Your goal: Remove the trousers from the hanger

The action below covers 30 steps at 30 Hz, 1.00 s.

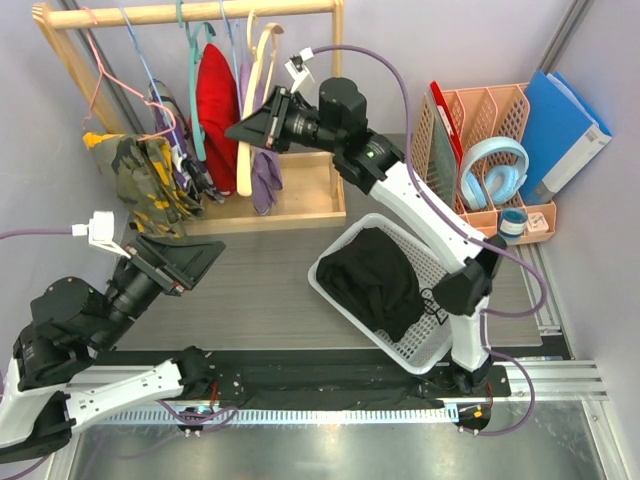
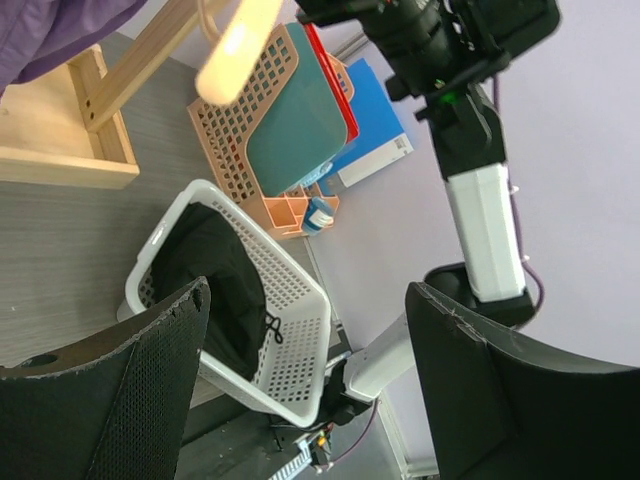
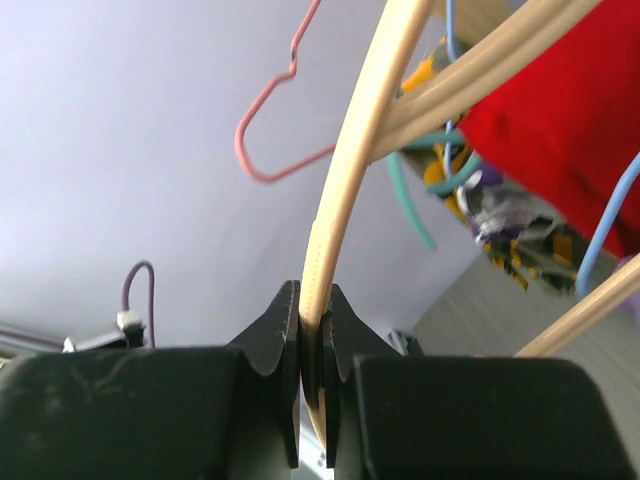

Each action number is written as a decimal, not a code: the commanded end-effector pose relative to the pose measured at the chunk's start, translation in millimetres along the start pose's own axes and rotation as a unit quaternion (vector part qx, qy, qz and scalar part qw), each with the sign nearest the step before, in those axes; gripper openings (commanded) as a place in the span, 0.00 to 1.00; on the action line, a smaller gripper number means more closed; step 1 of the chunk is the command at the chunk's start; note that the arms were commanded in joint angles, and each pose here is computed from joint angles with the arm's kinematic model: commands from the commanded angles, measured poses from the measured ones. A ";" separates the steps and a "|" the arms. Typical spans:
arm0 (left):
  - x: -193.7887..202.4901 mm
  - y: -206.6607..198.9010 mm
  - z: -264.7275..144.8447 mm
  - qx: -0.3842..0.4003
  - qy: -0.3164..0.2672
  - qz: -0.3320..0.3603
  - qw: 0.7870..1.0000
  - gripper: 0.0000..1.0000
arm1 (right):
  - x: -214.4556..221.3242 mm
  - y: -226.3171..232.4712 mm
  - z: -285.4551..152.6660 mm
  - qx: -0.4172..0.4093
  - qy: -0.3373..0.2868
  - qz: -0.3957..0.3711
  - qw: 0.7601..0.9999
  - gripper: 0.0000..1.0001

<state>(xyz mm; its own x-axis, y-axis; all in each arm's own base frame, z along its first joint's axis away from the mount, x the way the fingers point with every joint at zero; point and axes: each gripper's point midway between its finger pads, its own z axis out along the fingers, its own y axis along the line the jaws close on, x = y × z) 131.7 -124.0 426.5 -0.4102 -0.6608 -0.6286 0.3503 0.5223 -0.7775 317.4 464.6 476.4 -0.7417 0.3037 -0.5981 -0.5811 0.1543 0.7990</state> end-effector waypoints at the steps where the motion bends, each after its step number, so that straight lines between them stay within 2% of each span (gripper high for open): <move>1: -1.8 10.4 -8.7 -0.008 -0.002 0.016 1.000 0.79 | -37.4 18.9 3.8 -0.040 -0.036 -0.014 0.998 0.01; 9: 4.1 17.8 -13.9 -0.010 0.008 0.014 1.000 0.79 | -78.5 14.3 11.3 -0.063 -0.099 -0.024 0.993 0.01; 15: 16.7 19.9 -9.6 -0.007 0.024 0.012 1.000 0.79 | -86.5 2.3 17.5 -0.066 -0.111 -0.023 0.991 0.01; 21: 17.3 18.1 -7.6 -0.005 0.025 0.013 1.000 0.79 | -103.9 -19.2 15.6 -0.049 -0.132 0.015 0.990 0.01; 30: 22.0 19.6 -6.6 -0.005 0.031 0.008 0.999 0.79 | -101.5 -41.4 23.2 -0.040 -0.126 0.065 0.989 0.01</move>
<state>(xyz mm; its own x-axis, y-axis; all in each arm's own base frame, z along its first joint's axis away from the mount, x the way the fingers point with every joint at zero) 125.1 -121.7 393.9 -0.4519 -0.6128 -0.6483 0.3348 0.5571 -0.7600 431.2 455.6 477.2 -0.7138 0.5076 -0.4825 -0.5108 0.0941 0.8545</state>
